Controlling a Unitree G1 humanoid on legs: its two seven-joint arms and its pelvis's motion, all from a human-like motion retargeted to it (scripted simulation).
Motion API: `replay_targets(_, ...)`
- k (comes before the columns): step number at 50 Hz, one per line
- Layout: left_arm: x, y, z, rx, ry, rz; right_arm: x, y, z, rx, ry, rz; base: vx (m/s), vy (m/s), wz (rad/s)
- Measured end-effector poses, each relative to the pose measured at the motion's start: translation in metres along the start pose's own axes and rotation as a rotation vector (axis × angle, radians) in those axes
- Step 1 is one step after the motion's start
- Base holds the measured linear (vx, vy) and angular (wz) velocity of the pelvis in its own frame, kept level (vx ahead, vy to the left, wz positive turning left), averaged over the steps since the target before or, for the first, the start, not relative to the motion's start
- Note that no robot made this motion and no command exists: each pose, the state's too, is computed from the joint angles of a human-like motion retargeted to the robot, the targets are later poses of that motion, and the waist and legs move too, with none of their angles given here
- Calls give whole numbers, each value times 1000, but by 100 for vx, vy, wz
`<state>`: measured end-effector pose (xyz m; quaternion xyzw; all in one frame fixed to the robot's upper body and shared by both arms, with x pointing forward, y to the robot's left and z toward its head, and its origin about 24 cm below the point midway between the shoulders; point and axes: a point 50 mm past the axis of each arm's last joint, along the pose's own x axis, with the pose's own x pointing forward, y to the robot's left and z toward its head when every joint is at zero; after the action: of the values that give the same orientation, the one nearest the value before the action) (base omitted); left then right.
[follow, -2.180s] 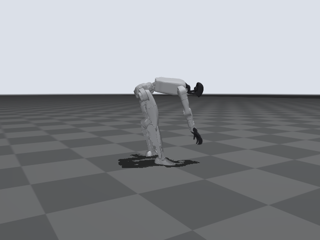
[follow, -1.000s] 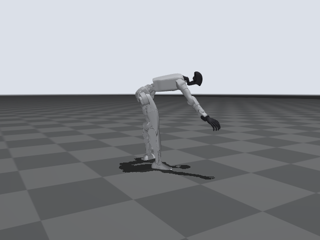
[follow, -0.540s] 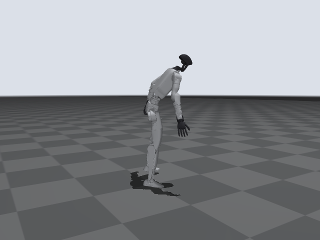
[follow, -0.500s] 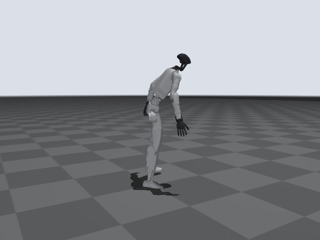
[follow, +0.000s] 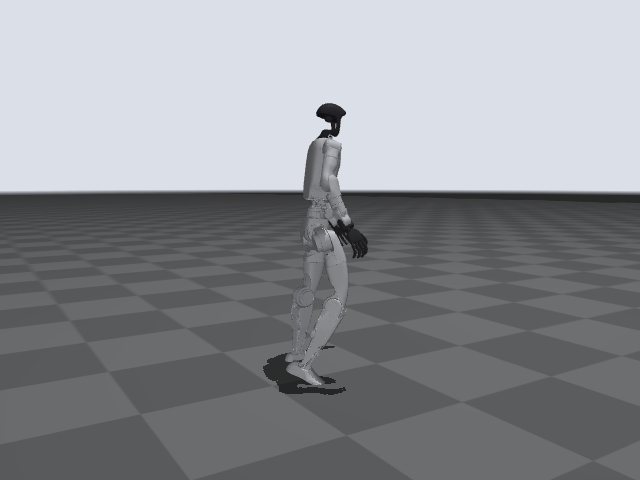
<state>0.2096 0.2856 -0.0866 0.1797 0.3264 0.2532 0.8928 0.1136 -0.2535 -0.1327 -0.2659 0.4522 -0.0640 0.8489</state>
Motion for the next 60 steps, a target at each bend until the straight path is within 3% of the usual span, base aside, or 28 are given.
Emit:
replay_targets(12,-12,-50,164,-140,-496,-250,6,-14,24,142,-51,-15,25,0,48)
replay_targets(22,-52,-90,201,-307,-592,-500,16,-40,114,189,-301,-117,28,-14,25)
replay_targets(31,-57,-101,216,-175,-641,-462,-27,-65,238,201,-821,-218,9,-16,61)
replay_targets(37,-58,-96,256,37,-798,-316,-71,-63,274,354,-1094,-209,4,-10,-47)
replay_targets(43,-61,-50,327,289,-1021,13,-102,-56,295,338,-1284,-218,6,18,-51)
replay_targets(50,-95,60,426,625,-1188,619,-121,-50,313,316,-1407,-245,4,12,-28)
replay_targets(55,-143,129,473,377,-1142,809,-116,-62,314,283,-1375,-307,10,12,32)
replay_targets(60,-159,158,485,-61,-1145,484,-110,-67,316,254,-1336,-302,9,8,4)
